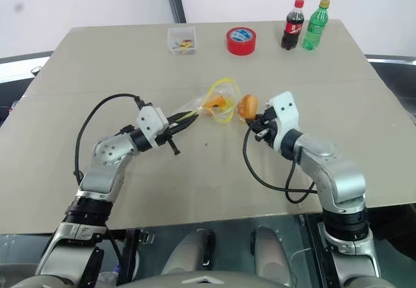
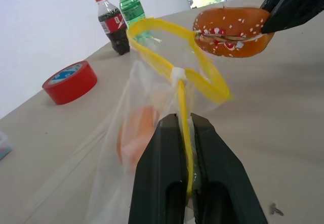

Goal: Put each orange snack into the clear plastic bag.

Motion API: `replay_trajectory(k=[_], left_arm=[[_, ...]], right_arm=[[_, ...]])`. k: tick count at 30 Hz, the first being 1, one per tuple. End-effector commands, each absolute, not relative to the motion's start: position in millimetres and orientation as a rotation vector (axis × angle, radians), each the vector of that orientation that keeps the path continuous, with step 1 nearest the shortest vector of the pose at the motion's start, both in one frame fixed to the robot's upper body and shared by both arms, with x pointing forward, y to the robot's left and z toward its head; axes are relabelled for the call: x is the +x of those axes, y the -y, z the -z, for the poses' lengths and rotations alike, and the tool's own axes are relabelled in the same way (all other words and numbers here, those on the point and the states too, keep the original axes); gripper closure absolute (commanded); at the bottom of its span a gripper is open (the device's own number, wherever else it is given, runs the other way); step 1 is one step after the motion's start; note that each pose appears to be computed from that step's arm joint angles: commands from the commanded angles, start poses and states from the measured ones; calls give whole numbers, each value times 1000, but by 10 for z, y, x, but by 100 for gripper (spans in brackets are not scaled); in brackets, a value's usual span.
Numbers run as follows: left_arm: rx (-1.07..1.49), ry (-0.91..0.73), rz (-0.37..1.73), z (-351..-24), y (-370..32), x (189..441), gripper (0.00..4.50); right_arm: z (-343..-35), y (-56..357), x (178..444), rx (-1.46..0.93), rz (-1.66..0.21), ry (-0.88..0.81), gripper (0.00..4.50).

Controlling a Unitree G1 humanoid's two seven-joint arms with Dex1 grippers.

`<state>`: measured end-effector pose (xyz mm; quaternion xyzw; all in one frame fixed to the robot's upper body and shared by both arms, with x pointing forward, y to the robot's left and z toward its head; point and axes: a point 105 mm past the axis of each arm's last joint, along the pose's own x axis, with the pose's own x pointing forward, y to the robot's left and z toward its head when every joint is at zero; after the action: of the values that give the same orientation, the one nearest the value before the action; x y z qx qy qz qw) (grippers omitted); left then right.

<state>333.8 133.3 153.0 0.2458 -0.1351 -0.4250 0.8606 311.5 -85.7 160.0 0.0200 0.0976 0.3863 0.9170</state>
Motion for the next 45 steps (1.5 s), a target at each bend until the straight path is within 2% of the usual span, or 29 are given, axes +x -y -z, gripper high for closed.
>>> replay_trajectory(k=[1,9,15,21,29,34,37,38,39,45], left_arm=[[583,361,909,-1687,-1364,3227,450],[609,358,902,-1671,-1408,3164,450],[601,380,903,-1708,-1385,3125,450],[631,396,944,-1718,-1358,3032,450],[716,374,1048,-1574,-1341,2843,450],[710,376,1039,-1578,-1355,2860,450],[677,369,998,-1591,-1391,2904,450],[656,362,972,-1605,-1416,2937,450],[632,356,946,-1622,-1443,2972,450],[553,329,864,-1691,-1540,3082,450]], right_arm=[[-1864,813,2981,170,-939,-167,349],[-1962,914,2900,325,-1000,-205,349],[-1759,830,2875,342,-1032,-312,349],[-1655,714,3016,354,-1050,-370,349],[-1739,556,3225,462,-1092,-394,349],[-1601,390,3400,382,-1024,-391,349],[-1579,364,3368,295,-1030,-356,271],[-1599,395,3387,244,-1004,-317,213],[-1645,442,3403,219,-979,-276,176],[-1926,731,3197,-115,-957,-14,176]])
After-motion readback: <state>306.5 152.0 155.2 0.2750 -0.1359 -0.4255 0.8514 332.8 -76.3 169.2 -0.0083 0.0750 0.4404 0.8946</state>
